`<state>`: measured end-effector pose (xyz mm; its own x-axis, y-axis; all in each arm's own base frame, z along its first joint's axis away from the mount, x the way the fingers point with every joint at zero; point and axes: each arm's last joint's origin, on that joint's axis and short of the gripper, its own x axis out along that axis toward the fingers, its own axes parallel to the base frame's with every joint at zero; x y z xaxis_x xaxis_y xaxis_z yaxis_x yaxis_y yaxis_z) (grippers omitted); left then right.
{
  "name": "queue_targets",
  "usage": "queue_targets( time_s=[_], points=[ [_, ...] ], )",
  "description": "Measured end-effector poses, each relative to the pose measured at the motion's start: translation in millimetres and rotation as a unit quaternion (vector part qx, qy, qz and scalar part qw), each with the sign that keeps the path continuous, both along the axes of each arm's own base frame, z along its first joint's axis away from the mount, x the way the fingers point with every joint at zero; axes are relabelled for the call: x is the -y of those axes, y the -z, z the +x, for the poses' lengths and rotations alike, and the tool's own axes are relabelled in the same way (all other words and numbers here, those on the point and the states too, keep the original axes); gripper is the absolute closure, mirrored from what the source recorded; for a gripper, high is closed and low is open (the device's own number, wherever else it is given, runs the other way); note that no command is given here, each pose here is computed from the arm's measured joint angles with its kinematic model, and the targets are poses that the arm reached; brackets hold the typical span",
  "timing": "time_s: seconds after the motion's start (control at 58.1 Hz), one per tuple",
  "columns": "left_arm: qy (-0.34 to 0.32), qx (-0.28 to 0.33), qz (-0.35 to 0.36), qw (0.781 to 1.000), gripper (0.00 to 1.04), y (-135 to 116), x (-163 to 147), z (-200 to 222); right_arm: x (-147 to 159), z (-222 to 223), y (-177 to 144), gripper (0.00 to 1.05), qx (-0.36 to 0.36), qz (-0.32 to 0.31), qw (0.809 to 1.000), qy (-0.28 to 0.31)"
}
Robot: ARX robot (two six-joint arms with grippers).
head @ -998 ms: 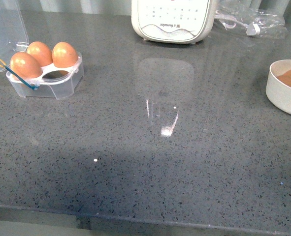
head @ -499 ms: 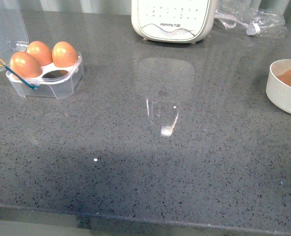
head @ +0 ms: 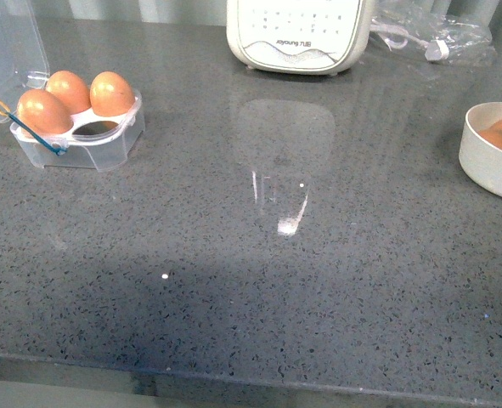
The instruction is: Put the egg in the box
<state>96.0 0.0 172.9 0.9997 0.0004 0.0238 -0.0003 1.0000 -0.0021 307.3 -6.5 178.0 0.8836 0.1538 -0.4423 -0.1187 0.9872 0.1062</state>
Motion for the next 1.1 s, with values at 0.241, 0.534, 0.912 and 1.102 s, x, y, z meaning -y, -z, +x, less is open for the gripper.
queue_targets(
  time_s=[0.241,0.534,0.912,1.102],
  points=[
    [0.000,0.000,0.000,1.000,0.07,0,0,0,-9,-10,-26,0.61,0.028,0.000,0.999,-0.018],
    [0.000,0.000,0.000,1.000,0.07,0,0,0,-63,7,-72,0.61,0.074,0.002,0.993,-0.097],
    [0.000,0.000,0.000,1.000,0.07,0,0,0,-172,13,-80,0.61,0.069,0.017,0.954,-0.293],
    [0.000,0.000,0.000,1.000,0.07,0,0,0,-187,8,-72,0.61,0.063,0.014,0.935,-0.350]
  ],
)
